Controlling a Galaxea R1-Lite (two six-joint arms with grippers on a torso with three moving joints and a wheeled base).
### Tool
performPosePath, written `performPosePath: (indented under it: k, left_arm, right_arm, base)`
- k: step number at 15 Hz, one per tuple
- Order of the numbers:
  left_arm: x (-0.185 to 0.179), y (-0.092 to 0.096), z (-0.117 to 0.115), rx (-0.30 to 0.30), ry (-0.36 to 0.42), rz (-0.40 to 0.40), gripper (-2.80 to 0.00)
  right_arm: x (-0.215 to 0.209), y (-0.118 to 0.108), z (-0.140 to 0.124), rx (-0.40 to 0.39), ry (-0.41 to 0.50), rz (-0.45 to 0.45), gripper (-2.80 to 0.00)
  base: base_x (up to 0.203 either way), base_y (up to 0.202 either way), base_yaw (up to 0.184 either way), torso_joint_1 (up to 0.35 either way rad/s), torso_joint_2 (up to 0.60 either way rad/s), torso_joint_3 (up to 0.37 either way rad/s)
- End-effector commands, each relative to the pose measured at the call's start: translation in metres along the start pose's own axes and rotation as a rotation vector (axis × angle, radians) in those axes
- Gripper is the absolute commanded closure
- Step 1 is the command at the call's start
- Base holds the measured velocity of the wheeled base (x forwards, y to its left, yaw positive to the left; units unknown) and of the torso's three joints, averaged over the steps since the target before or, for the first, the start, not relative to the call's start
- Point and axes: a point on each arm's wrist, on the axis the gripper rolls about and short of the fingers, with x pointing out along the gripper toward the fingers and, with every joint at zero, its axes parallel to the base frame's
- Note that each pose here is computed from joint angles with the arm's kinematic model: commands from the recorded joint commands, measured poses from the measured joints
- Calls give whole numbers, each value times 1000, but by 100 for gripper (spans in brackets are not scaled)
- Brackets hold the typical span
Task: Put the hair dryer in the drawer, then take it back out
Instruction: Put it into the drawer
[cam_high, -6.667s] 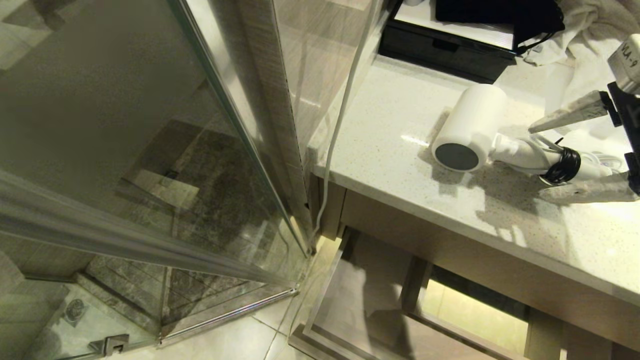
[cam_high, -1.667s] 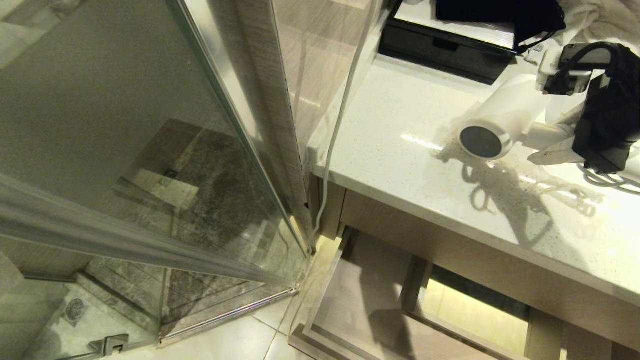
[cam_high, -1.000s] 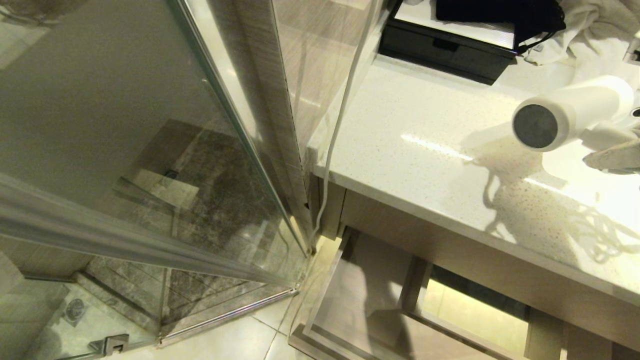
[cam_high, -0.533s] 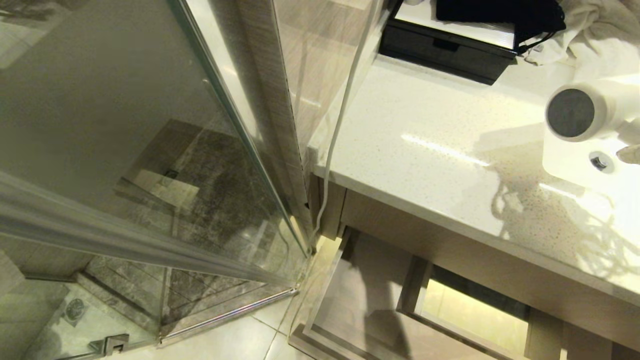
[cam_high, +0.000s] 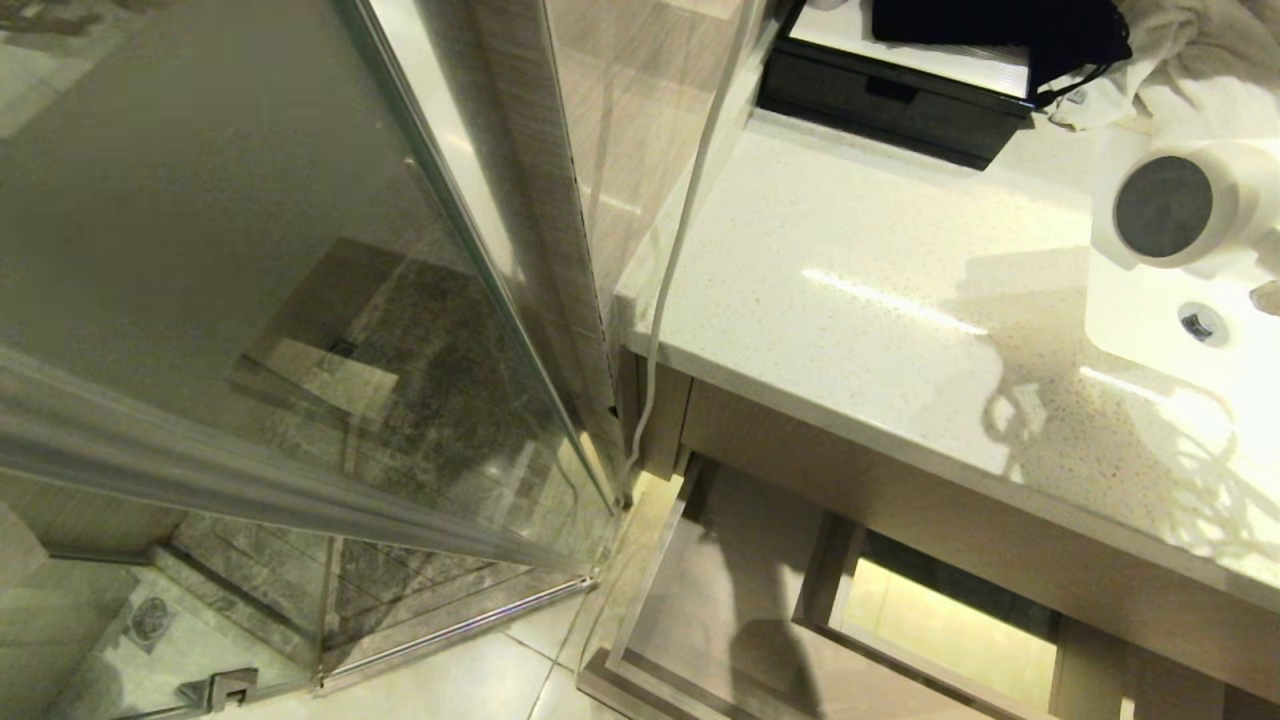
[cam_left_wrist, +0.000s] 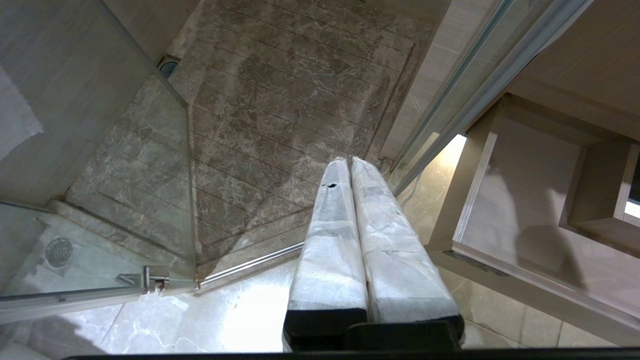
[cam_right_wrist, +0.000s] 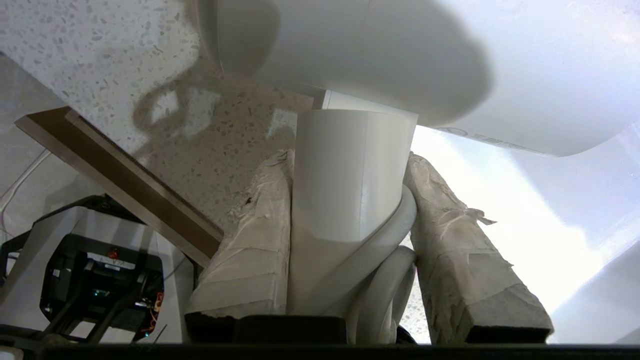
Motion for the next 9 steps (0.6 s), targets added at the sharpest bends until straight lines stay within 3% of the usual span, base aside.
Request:
performPosePath:
  k: [1,5,9]
  left_arm:
    - [0,0,0,-1,1,0,0]
    - [0,0,0,-1,1,0,0]
    - [0,0,0,0,1,0,0]
  right_arm:
    - [-1,2,-4,-5,11,7,0]
    - [0,2,-5,-11,14,9,0]
    - [1,2,-6,-13,17,11,0]
  base:
    - [0,0,0,0,0,0]
    - [0,0,0,0,0,0]
    - [0,0,0,-248,194,-63]
